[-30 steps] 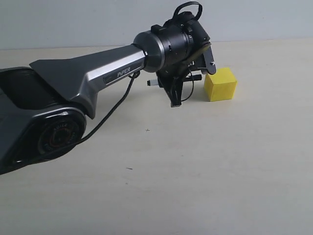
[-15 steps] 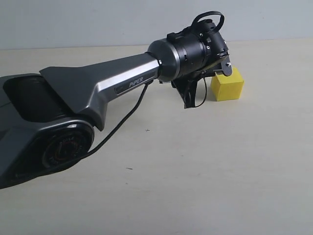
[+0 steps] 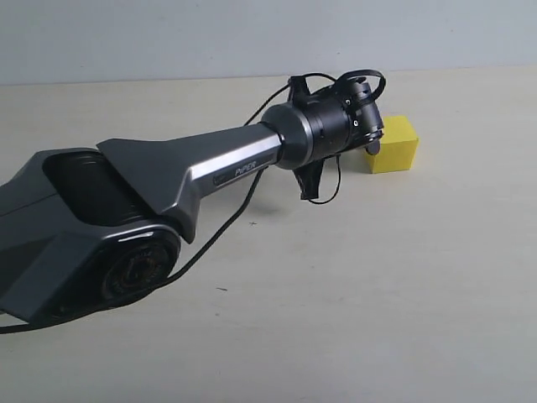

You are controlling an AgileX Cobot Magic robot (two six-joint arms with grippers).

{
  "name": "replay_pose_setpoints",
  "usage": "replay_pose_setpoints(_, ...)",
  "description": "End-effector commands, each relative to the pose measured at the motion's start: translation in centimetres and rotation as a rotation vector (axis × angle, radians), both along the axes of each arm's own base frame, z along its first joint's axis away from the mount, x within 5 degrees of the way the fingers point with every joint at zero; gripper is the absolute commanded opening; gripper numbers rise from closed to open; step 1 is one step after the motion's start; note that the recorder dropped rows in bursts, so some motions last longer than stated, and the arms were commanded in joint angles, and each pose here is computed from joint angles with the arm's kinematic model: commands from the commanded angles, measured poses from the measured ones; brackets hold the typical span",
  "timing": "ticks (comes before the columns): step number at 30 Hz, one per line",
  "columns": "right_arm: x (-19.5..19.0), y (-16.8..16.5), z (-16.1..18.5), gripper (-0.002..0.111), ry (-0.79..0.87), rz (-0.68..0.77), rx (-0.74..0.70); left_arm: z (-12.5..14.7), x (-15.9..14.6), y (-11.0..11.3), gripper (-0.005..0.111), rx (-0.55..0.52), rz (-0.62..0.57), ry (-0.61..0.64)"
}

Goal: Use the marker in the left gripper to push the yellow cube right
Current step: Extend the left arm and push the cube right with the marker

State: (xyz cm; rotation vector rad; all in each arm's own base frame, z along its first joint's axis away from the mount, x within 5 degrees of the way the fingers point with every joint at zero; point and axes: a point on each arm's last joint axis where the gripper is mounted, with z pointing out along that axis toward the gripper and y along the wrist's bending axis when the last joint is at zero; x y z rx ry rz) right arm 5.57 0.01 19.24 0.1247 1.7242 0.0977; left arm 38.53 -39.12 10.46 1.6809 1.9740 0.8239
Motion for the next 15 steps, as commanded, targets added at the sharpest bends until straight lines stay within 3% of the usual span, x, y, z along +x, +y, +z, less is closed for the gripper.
replay_pose_setpoints(1, -0.02, -0.04, -0.07, 0.000, -0.007, -0.005, -0.005, 0.58, 0.15, -0.83, 0.000, -0.091, -0.011, -0.055)
replay_pose_setpoints(15, -0.02, -0.04, -0.07, 0.000, -0.007, -0.005, -0.007, 0.64, -0.10, -1.43, 0.000, -0.110, -0.043, -0.065)
